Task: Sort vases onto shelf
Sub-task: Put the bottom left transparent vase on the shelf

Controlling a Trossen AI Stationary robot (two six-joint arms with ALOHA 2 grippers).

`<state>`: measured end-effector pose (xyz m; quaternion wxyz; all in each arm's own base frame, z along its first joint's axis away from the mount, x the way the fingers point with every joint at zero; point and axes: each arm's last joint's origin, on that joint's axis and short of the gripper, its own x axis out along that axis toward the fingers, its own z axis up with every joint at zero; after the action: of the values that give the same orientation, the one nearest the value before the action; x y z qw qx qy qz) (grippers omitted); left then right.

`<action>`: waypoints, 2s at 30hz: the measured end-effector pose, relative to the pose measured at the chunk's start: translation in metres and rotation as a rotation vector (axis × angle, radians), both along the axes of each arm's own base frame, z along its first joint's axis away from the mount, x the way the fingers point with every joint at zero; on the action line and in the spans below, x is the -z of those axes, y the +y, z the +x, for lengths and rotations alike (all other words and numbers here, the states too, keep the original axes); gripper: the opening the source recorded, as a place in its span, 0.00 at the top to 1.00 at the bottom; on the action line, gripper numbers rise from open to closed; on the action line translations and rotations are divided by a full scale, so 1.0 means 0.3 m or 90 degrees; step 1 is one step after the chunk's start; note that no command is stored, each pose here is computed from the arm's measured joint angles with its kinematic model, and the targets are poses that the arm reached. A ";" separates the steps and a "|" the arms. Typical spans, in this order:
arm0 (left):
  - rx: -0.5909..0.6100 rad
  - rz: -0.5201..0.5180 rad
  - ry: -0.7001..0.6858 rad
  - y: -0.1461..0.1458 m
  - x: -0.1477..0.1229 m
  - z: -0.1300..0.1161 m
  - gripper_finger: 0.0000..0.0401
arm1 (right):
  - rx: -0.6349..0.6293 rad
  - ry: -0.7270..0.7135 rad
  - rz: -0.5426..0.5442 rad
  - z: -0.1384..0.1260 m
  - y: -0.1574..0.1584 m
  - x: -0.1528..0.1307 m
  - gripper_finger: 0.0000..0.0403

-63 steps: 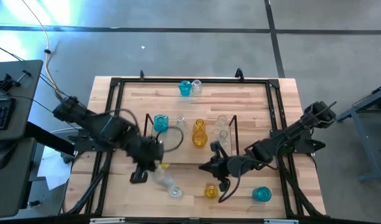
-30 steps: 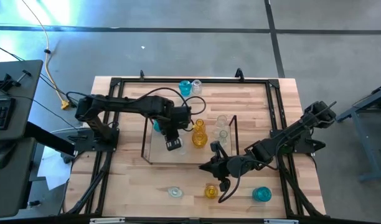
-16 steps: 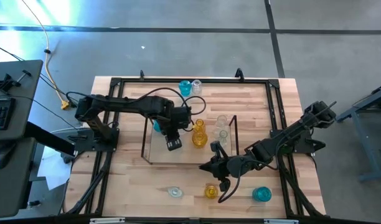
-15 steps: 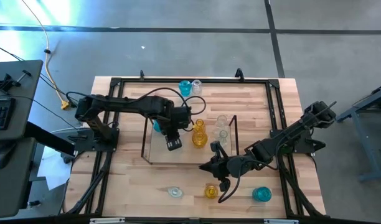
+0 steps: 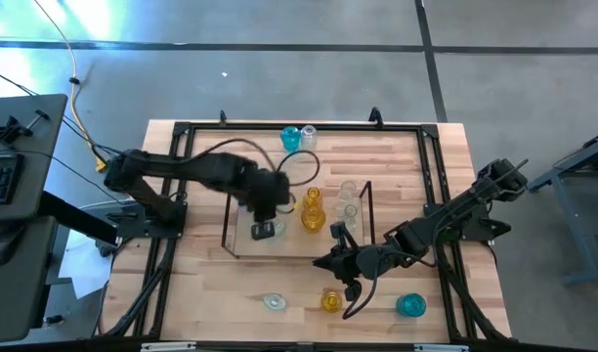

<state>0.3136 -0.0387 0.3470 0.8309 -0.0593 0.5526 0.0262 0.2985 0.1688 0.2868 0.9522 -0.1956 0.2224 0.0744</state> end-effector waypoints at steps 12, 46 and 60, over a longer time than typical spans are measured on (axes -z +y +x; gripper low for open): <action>0.039 0.000 0.036 -0.188 0.211 -0.019 1.00 | 0.012 -0.006 -0.011 -0.005 0.006 -0.001 1.00; 0.031 0.099 0.143 -0.106 0.311 0.005 1.00 | 0.012 -0.007 -0.013 -0.005 0.006 -0.001 1.00; 0.020 0.104 0.084 -0.049 0.338 0.044 1.00 | 0.013 -0.007 -0.011 -0.005 0.006 -0.001 1.00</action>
<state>0.3267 -0.0533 0.2454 0.7950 0.0192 0.6032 0.0622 0.2971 0.1706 0.2871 0.9524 -0.2022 0.2199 0.0616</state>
